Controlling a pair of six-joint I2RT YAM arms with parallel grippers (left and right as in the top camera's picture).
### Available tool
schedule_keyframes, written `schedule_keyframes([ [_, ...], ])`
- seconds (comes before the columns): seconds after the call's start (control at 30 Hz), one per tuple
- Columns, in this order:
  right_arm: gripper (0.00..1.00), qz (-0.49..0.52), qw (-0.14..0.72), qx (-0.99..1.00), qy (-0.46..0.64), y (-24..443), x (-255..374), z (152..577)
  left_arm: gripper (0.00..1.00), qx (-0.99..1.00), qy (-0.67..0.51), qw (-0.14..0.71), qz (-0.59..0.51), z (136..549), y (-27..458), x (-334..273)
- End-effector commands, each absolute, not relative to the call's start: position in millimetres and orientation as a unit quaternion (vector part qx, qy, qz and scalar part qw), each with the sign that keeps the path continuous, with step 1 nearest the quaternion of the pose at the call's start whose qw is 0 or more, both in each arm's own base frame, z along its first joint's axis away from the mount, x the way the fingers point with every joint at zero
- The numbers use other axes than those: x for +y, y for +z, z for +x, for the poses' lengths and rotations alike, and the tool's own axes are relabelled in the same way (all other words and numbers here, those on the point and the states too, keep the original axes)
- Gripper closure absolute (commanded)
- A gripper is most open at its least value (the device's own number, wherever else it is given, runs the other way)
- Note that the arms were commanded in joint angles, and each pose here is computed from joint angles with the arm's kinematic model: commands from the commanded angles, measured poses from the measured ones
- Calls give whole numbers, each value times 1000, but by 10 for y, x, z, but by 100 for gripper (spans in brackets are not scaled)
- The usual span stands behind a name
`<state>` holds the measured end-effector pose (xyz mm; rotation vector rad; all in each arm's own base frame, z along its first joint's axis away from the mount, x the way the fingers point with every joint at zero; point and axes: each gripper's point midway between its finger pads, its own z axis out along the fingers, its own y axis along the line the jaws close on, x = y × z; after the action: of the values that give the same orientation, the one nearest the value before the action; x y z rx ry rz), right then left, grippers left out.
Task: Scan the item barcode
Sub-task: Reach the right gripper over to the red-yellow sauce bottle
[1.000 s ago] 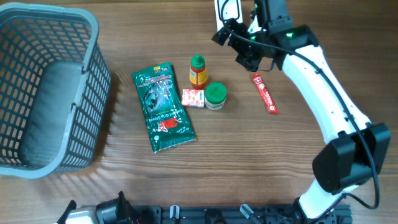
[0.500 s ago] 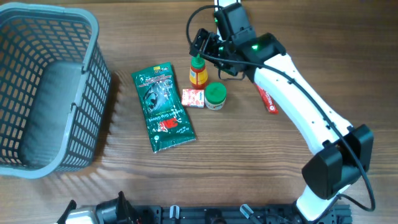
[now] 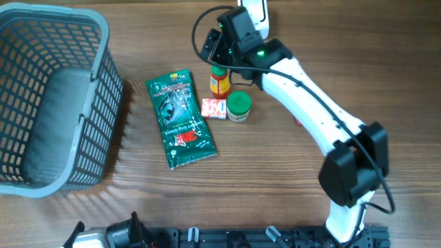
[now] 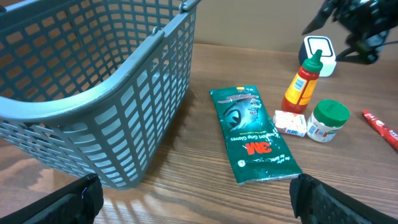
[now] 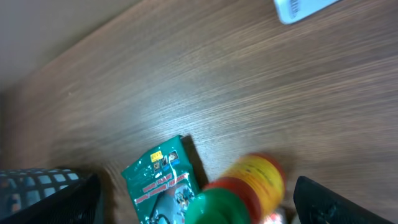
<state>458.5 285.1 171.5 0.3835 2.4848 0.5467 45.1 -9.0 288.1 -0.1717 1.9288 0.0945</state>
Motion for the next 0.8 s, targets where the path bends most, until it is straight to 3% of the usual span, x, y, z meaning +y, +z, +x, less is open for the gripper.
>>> schedule_keyframes([
  [0.0,0,126,296,932,165,1515,2974,4598,0,819,35,569,-71,447,2882,-116],
  [0.17,1,106,309,937,124,1408,3038,4515,0,819,35,569,-71,447,2882,-116],
  [0.43,27,101,323,938,69,1244,2909,4562,0,819,35,569,-71,447,2882,-116],
  [0.63,28,85,315,944,48,1069,2889,4566,0,819,35,569,-71,447,2882,-116],
  [0.77,41,89,324,941,31,1029,2841,4605,0,819,35,569,-71,447,2882,-116],
])
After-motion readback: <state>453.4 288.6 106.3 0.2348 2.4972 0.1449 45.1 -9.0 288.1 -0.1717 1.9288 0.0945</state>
